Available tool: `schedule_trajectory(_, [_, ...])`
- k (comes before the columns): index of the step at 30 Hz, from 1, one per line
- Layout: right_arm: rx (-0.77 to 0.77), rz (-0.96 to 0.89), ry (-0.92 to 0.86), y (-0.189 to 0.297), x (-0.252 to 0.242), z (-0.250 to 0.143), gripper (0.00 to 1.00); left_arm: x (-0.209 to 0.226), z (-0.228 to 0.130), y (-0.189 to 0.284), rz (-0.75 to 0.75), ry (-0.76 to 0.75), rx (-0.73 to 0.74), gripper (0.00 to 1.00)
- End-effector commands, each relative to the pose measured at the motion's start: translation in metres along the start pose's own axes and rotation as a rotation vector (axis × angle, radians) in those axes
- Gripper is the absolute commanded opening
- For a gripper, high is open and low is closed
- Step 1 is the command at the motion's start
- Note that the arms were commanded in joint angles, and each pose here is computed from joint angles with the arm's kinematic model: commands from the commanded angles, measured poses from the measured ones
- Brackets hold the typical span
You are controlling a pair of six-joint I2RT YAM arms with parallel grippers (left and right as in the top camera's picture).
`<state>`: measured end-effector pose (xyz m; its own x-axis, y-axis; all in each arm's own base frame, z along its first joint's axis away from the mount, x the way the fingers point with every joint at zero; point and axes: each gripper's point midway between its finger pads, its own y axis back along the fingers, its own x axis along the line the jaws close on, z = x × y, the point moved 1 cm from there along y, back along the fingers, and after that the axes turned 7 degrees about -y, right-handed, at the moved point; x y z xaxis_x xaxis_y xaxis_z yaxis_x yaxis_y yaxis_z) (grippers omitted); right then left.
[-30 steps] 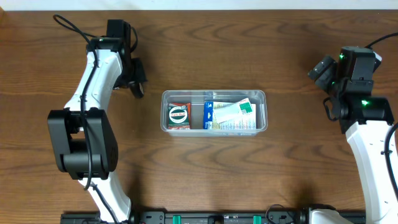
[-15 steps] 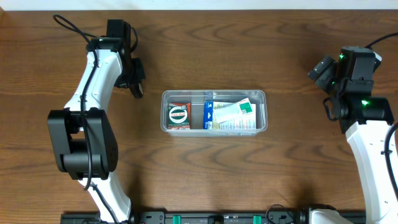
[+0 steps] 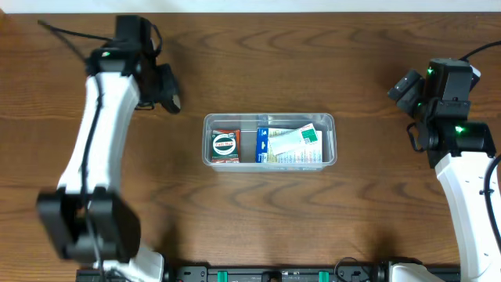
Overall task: Pack container
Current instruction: 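Grasp the dark bottle by its white cap with the left gripper, then carry the bottle with the left gripper over the container's middle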
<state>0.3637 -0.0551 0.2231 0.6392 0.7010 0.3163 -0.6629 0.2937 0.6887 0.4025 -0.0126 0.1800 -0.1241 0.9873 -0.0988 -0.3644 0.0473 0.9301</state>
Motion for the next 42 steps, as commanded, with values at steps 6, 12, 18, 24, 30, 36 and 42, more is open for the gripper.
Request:
schedule_trajectory(6, [-0.012,-0.009,-0.023,0.000,-0.003,0.006,0.99,-0.071,-0.033,0.085,-0.356,-0.070,-0.021,0.15])
schedule_trajectory(12, [-0.012,-0.009,-0.023,0.000,-0.003,0.006,0.99,-0.107,-0.068,0.093,-0.404,-0.164,0.075,0.15])
schedule_trajectory(18, [-0.012,-0.009,-0.023,0.000,-0.003,0.006,0.99,-0.137,-0.088,0.093,-0.385,-0.285,0.090,0.15])
schedule_trajectory(24, [-0.012,-0.009,-0.023,0.000,-0.003,0.006,0.99,-0.147,-0.098,0.085,-0.279,-0.377,0.074,0.15])
schedule_trajectory(30, [-0.012,-0.009,-0.023,0.000,-0.003,0.006,0.99,-0.155,-0.107,0.060,-0.164,-0.380,0.083,0.15])
schedule_trajectory(36, [-0.012,-0.009,-0.023,0.000,-0.003,0.006,0.99,-0.172,-0.113,0.029,-0.121,-0.354,0.099,0.15])
schedule_trajectory(42, [-0.012,-0.009,-0.023,0.000,-0.003,0.006,0.99,-0.165,-0.115,-0.005,0.005,-0.322,0.135,0.15])
